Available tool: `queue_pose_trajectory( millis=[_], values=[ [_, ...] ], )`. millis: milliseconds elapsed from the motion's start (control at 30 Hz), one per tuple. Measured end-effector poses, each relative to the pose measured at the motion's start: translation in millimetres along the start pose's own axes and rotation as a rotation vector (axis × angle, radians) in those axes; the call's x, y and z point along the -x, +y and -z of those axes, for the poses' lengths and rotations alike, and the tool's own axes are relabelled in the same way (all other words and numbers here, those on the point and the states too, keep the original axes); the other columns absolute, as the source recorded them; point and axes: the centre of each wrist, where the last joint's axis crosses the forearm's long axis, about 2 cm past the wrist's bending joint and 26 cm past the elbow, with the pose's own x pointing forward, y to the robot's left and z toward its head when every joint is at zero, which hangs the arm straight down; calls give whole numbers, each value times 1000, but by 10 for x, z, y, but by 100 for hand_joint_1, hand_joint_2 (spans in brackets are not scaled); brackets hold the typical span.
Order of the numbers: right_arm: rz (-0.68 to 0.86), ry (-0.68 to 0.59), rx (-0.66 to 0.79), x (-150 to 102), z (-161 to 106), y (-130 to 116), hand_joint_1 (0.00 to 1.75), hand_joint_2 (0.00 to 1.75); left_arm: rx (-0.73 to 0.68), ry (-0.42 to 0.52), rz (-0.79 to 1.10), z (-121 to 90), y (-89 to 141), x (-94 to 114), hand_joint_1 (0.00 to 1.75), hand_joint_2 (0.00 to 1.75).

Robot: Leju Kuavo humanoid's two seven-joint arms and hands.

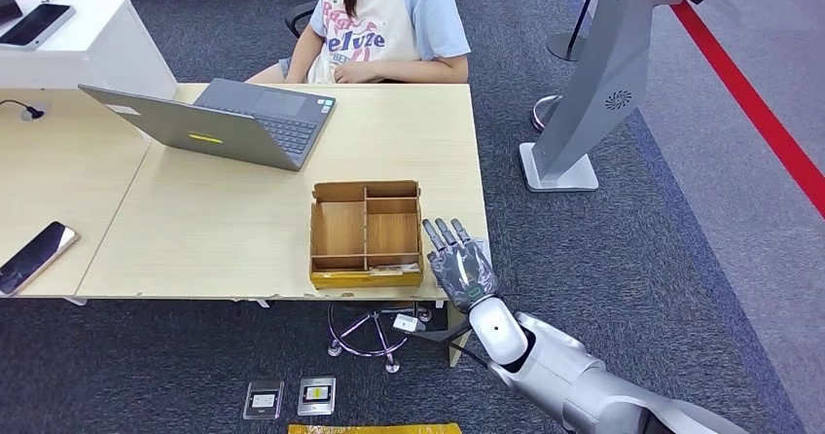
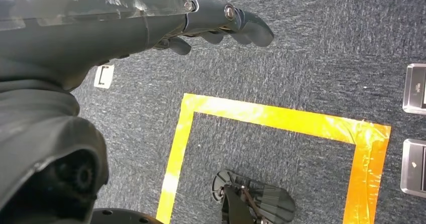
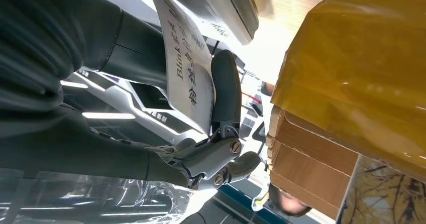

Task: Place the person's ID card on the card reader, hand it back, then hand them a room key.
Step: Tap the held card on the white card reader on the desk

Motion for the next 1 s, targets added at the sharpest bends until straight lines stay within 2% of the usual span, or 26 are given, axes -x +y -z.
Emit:
queue_pose_trajectory(
  millis=[367, 733, 1000],
  values=[
    [-82, 38, -10, 167, 95, -66, 175, 175, 0, 0, 6, -5, 4, 21, 0, 0],
    [-181, 178, 82, 627, 212, -309, 175, 175, 1, -1, 21, -3, 14, 33, 0, 0],
    [-185, 237, 187, 879, 239, -556, 175, 175, 5, -8, 36, -1, 11, 19, 0, 0]
  ],
)
